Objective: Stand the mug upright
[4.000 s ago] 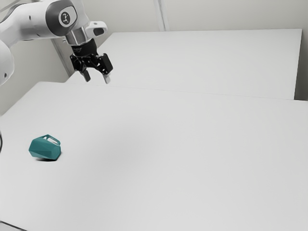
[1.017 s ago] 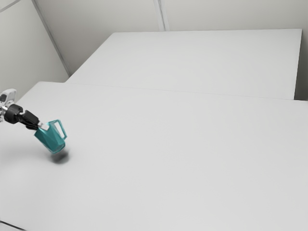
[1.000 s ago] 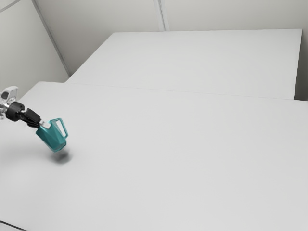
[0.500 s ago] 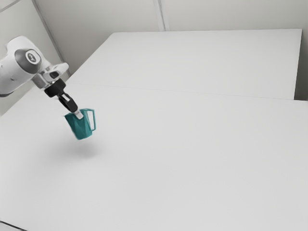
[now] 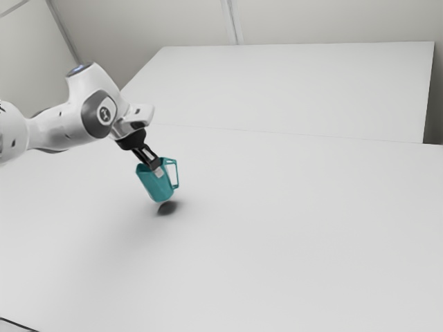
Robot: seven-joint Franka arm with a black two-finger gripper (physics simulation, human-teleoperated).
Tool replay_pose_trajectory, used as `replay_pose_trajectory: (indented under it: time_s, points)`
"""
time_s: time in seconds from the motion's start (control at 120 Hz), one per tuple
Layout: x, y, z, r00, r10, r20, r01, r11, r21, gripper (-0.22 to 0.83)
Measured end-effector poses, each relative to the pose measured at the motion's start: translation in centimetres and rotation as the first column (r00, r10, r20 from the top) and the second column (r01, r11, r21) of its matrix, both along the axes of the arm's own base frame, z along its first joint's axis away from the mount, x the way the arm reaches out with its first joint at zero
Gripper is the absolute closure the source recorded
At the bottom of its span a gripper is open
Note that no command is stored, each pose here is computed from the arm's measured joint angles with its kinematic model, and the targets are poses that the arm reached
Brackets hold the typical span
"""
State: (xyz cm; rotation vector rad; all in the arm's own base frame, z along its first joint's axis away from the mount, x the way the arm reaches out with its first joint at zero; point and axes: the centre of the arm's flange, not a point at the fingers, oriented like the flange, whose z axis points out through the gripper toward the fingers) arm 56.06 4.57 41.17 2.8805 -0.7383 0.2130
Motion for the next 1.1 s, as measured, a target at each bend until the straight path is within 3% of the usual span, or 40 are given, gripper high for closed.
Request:
replay_pose_trajectory:
  time_s: [0.25,0.575,0.833,0.967,1.1]
  points:
    - [-0.9,0.4,-2.5,0.997,0.08,0.004,-0.08,0.997,0.02,0.79]
    - [-1.2,-0.8,-4.8,0.993,0.115,-0.023,-0.115,0.993,0.024,0.78]
    - [-1.4,-0.7,-3.2,0.99,0.143,0.004,-0.143,0.989,0.021,0.29]
    - [-1.8,-1.3,0.3,0.99,0.137,0.042,-0.138,0.99,0.018,0.15]
    - [0.0,-2.1,4.4,0.991,0.125,0.056,-0.126,0.992,0.002,0.08]
